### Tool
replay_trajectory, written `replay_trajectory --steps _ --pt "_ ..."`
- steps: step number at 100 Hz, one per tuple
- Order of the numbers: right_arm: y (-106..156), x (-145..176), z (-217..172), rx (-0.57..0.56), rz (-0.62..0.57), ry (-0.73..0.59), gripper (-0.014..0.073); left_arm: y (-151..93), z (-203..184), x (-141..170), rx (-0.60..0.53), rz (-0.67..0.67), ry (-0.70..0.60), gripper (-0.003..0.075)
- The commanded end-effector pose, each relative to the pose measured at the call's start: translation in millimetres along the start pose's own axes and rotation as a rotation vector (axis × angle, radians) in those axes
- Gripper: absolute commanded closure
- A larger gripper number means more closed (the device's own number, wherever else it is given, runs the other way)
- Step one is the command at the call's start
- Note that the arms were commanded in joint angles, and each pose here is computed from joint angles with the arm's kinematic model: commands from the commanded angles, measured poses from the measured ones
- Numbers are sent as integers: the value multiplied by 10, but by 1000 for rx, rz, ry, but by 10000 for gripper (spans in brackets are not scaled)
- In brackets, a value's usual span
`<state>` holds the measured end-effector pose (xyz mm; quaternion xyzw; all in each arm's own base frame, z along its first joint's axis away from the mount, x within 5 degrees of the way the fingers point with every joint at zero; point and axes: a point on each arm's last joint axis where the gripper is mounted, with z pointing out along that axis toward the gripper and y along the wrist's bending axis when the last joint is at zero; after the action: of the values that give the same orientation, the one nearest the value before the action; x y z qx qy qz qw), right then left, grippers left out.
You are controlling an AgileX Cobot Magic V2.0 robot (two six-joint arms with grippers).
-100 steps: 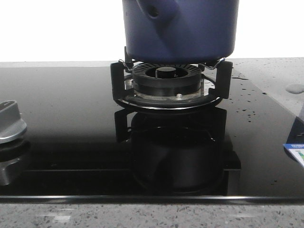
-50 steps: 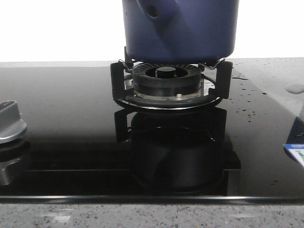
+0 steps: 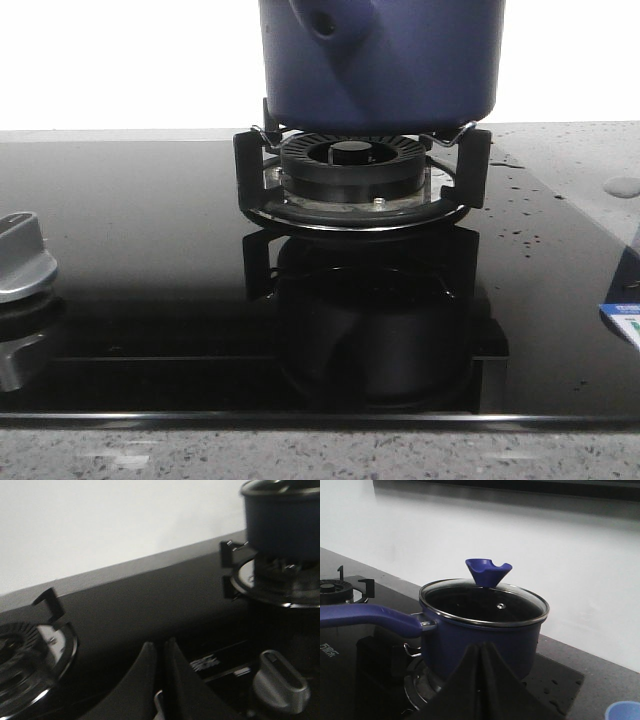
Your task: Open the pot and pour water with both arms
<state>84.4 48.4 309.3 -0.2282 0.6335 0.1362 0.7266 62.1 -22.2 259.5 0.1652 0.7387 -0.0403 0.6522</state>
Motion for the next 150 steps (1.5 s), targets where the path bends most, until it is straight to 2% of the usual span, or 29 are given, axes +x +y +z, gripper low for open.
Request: replay_trajectory --steps 1,15,27,49,53,76,150 --pt "10 -99 -3 -21 -5 -39 666 88 -43 -14 -116 -9 -84 741" --pt "9 -99 -3 -20 -5 -39 666 93 -93 208 -185 -24 -158 740" --pt "8 -98 -3 -18 -5 -37 666 65 -110 408 -198 -65 -183 740" --pt "2 -92 1 -12 -5 -32 666 15 -1 733 -171 -149 -87 740" --pt "2 -92 1 -13 -5 -32 666 4 1 782 -163 -157 -26 740" --pt "2 -92 1 -13 -5 -32 666 -19 1 873 -146 -181 75 740" --pt "2 -92 1 -12 -5 -31 666 -22 2 870 -143 -195 70 740"
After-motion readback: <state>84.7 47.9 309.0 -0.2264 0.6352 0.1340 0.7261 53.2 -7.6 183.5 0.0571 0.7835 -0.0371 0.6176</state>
